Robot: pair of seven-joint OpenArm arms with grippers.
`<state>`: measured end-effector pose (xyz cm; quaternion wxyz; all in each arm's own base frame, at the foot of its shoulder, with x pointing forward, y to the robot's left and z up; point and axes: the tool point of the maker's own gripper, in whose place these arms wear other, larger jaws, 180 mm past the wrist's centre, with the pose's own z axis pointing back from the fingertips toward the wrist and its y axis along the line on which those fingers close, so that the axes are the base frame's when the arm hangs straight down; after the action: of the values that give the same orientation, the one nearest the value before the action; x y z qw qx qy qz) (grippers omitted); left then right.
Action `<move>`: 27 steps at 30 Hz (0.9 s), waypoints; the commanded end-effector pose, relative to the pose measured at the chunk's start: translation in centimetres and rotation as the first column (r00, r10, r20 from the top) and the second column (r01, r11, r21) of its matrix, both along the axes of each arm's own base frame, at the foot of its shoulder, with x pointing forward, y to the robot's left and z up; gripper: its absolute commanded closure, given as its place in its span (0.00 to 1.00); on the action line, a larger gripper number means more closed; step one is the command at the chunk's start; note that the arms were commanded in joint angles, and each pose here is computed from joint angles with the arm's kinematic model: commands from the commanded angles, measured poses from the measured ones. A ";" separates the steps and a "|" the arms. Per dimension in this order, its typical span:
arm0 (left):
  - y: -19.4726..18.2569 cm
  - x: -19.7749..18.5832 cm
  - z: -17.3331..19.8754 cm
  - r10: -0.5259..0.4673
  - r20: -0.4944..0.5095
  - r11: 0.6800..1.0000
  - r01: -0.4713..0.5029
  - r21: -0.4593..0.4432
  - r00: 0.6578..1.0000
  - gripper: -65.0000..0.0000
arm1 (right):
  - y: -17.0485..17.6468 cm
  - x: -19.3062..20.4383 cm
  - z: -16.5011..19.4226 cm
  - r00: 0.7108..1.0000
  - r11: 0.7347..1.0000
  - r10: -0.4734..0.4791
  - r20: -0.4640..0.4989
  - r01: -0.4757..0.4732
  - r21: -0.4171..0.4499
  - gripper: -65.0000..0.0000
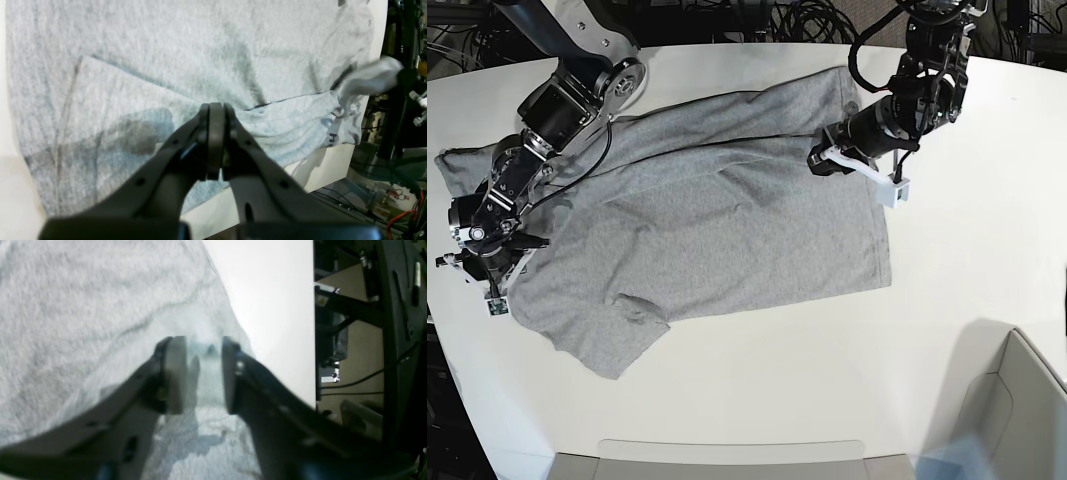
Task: Fold the T-shirt properly
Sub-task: 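Pull the shirt edges outward with both grippers to straighten it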
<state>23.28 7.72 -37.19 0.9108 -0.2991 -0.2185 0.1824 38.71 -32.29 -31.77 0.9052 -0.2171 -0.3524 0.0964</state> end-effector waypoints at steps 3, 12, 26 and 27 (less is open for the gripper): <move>0.0 0.3 0.7 0.001 0.018 1.000 -0.001 -0.010 1.000 1.00 | -0.4 1.3 3.3 0.997 0.999 0.020 0.081 -0.017 -0.039 0.59; -4.6 -2.8 2.3 -0.181 0.039 0.982 0.183 -0.038 0.983 1.00 | -1.5 -3.0 2.7 0.999 0.993 -0.013 0.047 0.018 -0.117 0.98; -4.7 -4.8 -6.2 -0.317 -0.107 0.916 0.334 0.222 0.942 1.00 | -1.8 -8.5 -11.0 0.967 0.992 -0.003 -0.253 0.034 0.120 1.00; -4.5 -4.9 -6.5 -0.315 -0.117 0.915 0.334 0.226 0.942 1.00 | -1.5 -8.9 -11.4 0.966 0.992 0.005 -0.258 0.027 0.121 1.00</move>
<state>18.19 2.49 -43.51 0.9625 -0.2284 -0.1459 0.0107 30.86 -34.46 -41.97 0.9471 -0.1609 -0.2635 0.0876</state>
